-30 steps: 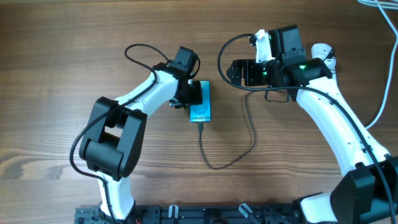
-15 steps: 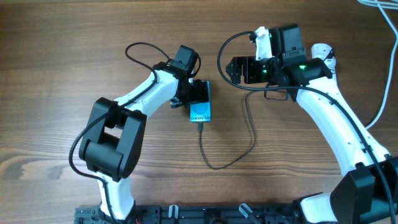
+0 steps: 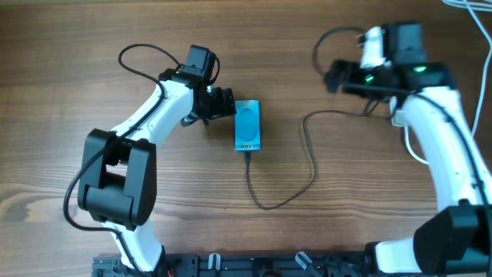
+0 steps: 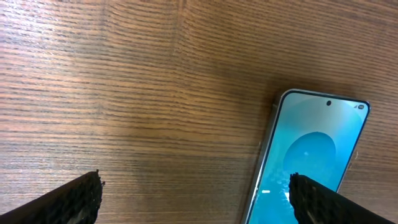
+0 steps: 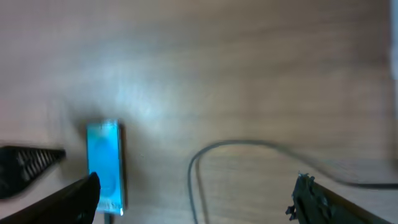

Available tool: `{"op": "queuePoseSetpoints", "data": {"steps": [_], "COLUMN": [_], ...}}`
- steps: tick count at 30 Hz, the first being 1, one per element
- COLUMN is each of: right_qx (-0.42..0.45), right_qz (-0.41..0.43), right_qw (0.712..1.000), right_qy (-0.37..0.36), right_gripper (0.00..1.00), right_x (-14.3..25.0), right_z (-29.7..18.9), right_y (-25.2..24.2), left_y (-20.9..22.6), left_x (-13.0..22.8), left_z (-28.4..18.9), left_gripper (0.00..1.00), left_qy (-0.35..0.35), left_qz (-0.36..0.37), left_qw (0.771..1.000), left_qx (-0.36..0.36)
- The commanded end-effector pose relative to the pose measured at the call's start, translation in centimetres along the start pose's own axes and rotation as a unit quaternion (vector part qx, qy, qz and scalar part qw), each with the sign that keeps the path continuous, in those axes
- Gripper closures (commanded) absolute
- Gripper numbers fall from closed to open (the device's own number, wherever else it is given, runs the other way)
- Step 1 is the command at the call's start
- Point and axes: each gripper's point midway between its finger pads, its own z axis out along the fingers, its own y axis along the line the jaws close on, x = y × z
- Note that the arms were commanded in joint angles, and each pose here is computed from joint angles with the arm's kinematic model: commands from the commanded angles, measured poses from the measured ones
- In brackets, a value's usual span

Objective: Plug charger to phone and switch on socket

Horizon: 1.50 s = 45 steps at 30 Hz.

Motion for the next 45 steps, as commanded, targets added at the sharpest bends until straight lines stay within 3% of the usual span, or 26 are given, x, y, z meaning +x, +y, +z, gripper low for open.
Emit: {"op": "queuePoseSetpoints", "data": {"steps": [1,4,6,11,17,22,28,34,41,45], "right_qx": [-0.006,0.04,0.128,0.254,0.336,0.329,0.215,0.271,0.287,0.294], "right_qz": [0.028,0.054,0.093,0.154,0.179,0.235,0.256,0.346,0.342,0.336], "right_qw": [0.995,0.985,0.971,0.949,0.925,0.914,0.942,0.897,0.892,0.887], "right_qy": [-0.096,-0.159,-0.179,-0.106,-0.017,-0.021,-0.01,-0.054,-0.073,-0.117], "right_gripper": [0.0,0.0,0.01,0.01,0.0,0.0,0.0,0.0,0.0,0.0], "right_x": [-6.4,-9.5,-9.9,-5.7,-1.3,-0.4,-0.4,1.4,4.8,4.5], "right_z": [-6.7,-10.7,-12.3,-11.0,-8.1,-8.4,-6.4,-4.1,0.4,1.6], "right_y": [-1.1,-4.6,-9.7,-17.7,-22.4,-24.5,-21.9,-26.2,-28.4,-29.6], "left_y": [0.2,0.2,0.2,0.2,0.2,0.1,-0.2,-0.2,-0.2,-0.2], "left_x": [-0.2,-0.2,-0.2,-0.2,-0.2,-0.3,-1.0,-1.0,-1.0,-1.0], "left_z": [-0.7,-0.7,-0.7,-0.7,-0.7,-0.7,-0.7,-0.7,-0.7,-0.7], "left_gripper": [0.0,0.0,0.0,0.0,0.0,0.0,0.0,0.0,0.0,0.0], "left_qy": [-0.01,-0.01,-0.01,-0.01,-0.01,-0.012,-0.025,-0.025,-0.026,-0.025], "left_qz": [0.006,0.006,0.006,0.006,0.006,0.006,0.008,0.008,0.008,0.008], "left_qw": [1.0,1.0,1.0,1.0,1.0,1.0,1.0,1.0,1.0,1.0], "left_qx": [-0.005,-0.005,-0.005,-0.005,-0.005,-0.004,0.003,0.003,0.003,0.003]}}
